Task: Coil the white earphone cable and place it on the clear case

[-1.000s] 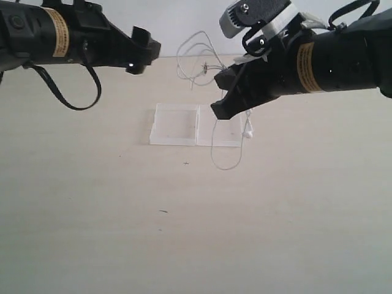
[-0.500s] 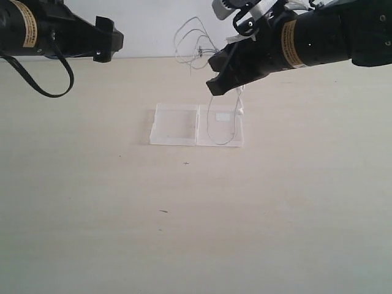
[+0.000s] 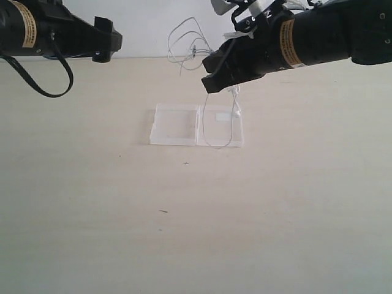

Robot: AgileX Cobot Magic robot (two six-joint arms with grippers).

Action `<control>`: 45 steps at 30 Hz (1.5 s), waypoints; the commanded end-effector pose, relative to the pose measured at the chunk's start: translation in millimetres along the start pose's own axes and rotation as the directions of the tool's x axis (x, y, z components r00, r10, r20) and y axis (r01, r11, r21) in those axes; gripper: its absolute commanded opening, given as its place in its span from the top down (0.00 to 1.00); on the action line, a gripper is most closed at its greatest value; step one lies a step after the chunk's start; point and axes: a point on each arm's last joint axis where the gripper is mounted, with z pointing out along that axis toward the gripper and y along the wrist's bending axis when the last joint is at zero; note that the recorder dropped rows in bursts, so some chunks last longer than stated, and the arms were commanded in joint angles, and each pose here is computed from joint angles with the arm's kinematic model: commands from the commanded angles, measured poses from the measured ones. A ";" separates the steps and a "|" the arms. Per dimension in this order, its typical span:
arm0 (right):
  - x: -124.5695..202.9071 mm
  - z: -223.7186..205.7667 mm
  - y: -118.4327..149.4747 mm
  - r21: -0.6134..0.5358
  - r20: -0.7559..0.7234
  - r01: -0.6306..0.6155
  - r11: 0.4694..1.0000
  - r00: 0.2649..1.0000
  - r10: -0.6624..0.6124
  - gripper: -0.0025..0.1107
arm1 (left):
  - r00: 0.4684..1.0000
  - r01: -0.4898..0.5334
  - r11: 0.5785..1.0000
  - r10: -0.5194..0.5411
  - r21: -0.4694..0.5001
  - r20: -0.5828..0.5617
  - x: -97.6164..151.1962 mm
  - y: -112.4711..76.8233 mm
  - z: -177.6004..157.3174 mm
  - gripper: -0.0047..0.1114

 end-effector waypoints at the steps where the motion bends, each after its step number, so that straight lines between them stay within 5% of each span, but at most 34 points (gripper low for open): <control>1: -3.8 -0.8 -2.1 0.007 0.026 0.036 0.999 0.999 -0.036 0.98 | 1.000 0.017 1.000 -0.017 -0.003 0.011 -3.3 1.7 -2.2 0.21; 8: -3.4 -0.1 -7.9 0.129 0.147 0.147 0.981 0.975 -0.166 0.98 | 1.000 0.017 1.000 -0.017 -0.003 0.011 -3.3 1.7 -2.2 0.21; 14: 8.2 -1.0 -21.8 0.287 0.023 0.223 0.931 0.971 -0.240 0.98 | 1.000 0.015 1.000 -0.015 -0.003 0.011 -3.3 1.7 -2.2 0.21; 21: -0.9 -2.3 -23.7 0.283 -0.148 0.317 0.905 0.947 -0.285 0.98 | 1.000 0.015 1.000 -0.015 -0.003 0.011 -3.3 1.7 -2.2 0.21; 27: -33.4 -9.1 -28.7 0.229 -0.236 0.299 0.926 0.940 -0.245 0.98 | 1.000 0.015 1.000 -0.015 -0.003 0.011 -3.3 1.7 -2.2 0.21; 38: -68.8 12.1 -19.6 -0.190 -0.348 0.333 0.923 0.857 -0.381 0.98 | 1.000 0.015 1.000 -0.015 -0.003 0.011 -3.3 1.7 -2.2 0.21; 45: -72.7 38.4 -30.1 -0.226 -0.382 0.346 0.911 0.829 -0.410 0.98 | 1.000 0.015 1.000 -0.015 -0.003 0.011 -3.3 1.7 -2.2 0.21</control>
